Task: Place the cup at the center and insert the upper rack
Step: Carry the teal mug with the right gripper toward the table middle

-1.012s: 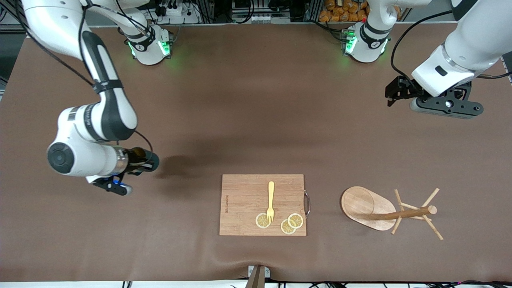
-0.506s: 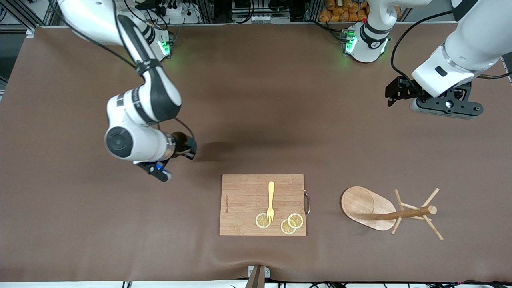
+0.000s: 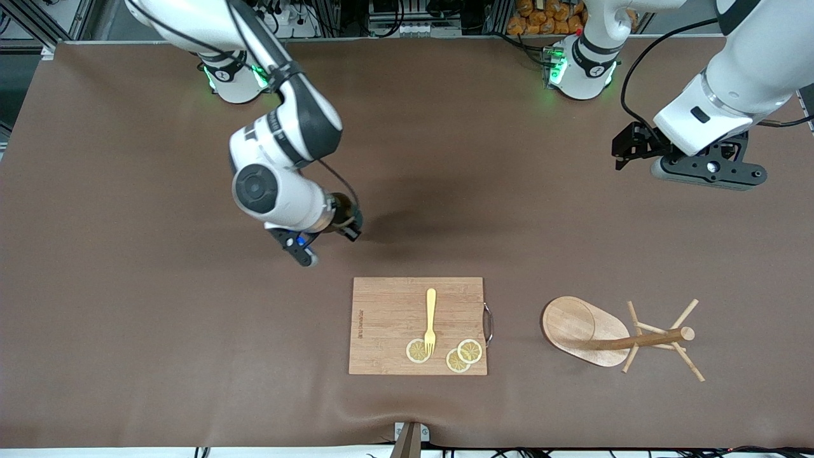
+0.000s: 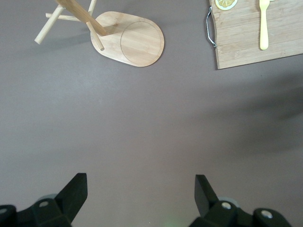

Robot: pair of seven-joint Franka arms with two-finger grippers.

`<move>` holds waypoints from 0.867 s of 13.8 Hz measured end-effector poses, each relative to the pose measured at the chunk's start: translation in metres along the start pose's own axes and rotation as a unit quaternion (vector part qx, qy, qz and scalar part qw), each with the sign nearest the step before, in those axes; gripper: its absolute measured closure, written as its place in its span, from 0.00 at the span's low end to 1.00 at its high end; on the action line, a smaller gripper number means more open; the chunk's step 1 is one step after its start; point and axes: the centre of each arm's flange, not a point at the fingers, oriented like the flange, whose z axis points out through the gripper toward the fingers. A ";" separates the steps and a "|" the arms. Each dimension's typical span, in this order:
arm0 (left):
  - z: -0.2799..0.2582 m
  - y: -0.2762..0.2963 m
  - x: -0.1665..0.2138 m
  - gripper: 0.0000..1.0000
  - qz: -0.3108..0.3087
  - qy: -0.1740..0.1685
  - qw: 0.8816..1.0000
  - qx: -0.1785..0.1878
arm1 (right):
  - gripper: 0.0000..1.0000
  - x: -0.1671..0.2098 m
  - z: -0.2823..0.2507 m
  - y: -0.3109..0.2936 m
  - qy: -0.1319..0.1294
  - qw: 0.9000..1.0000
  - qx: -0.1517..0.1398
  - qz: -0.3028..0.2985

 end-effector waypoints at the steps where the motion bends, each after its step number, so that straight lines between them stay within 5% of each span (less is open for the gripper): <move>1: 0.000 0.000 0.000 0.00 0.000 0.000 1.000 0.000 | 0.96 -0.019 0.006 -0.005 0.003 1.000 0.006 0.011; 6: 0.001 0.001 0.001 0.00 0.001 -0.001 1.000 0.000 | 0.96 -0.096 0.036 -0.019 0.012 0.998 0.034 0.045; 12: 0.002 0.000 0.001 0.00 0.000 -0.002 1.000 0.000 | 0.96 -0.125 0.103 -0.024 0.022 0.997 0.034 0.070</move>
